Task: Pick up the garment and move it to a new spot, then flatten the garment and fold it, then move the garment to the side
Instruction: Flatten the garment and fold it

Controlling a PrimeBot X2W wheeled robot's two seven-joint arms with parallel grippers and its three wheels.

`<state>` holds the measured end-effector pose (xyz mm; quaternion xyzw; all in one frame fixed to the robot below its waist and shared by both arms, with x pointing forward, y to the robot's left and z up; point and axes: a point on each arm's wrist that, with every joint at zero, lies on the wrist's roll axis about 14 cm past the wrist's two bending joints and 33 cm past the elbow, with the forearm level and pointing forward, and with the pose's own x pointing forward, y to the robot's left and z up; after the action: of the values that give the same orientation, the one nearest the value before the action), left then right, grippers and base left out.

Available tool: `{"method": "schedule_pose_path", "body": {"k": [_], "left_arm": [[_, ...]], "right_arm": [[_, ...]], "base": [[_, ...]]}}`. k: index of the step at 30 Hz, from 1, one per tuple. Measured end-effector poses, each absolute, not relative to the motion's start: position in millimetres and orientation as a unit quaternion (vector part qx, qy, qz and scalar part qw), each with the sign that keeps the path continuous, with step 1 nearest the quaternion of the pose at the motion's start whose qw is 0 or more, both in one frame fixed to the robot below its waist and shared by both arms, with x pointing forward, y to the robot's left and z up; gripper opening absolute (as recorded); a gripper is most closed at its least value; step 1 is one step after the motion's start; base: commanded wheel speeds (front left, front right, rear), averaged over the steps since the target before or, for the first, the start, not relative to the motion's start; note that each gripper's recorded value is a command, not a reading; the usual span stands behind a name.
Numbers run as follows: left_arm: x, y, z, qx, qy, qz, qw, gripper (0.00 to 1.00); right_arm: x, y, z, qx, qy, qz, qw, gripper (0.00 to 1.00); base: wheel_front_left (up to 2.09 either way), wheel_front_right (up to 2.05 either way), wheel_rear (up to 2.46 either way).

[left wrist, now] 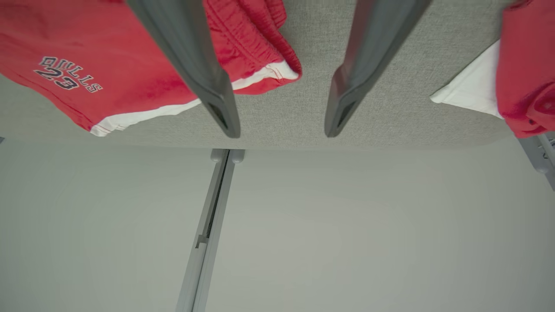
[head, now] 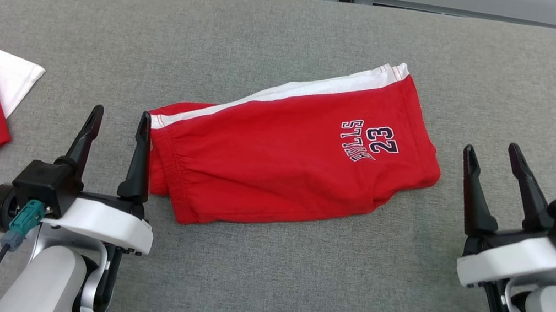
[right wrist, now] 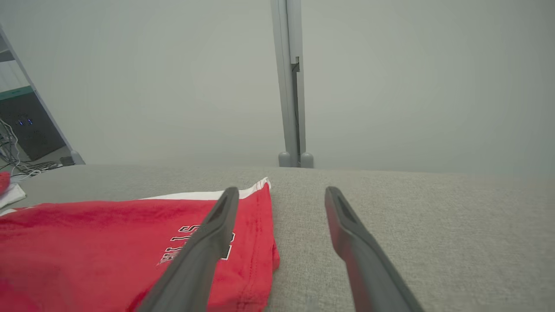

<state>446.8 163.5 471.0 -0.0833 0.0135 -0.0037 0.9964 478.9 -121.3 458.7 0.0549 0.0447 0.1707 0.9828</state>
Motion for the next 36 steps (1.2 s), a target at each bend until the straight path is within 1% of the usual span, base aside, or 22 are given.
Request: {"method": "schedule_pose_path", "body": {"k": [7, 14, 21, 36], "left_arm": [[431, 162, 467, -0.07, 0.021, -0.003, 0.997, 1.0], [418, 156, 462, -0.067, 0.033, -0.009, 0.997, 1.0], [417, 155, 460, -0.066, 0.035, -0.012, 0.997, 1.0], [421, 155, 456, -0.064, 0.042, -0.014, 0.997, 1.0]], "right_arm": [[443, -134, 462, 0.062, 0.056, 0.14, 0.987, 1.0], [425, -137, 472, 0.056, 0.061, 0.129, 0.988, 1.0], [420, -136, 475, 0.055, 0.065, 0.127, 0.988, 1.0], [422, -135, 469, 0.057, 0.078, 0.124, 0.988, 1.0]], "base": [[0.0, 0.0, 0.0], [0.0, 0.0, 0.0], [0.0, 0.0, 0.0], [0.0, 0.0, 0.0]]}}
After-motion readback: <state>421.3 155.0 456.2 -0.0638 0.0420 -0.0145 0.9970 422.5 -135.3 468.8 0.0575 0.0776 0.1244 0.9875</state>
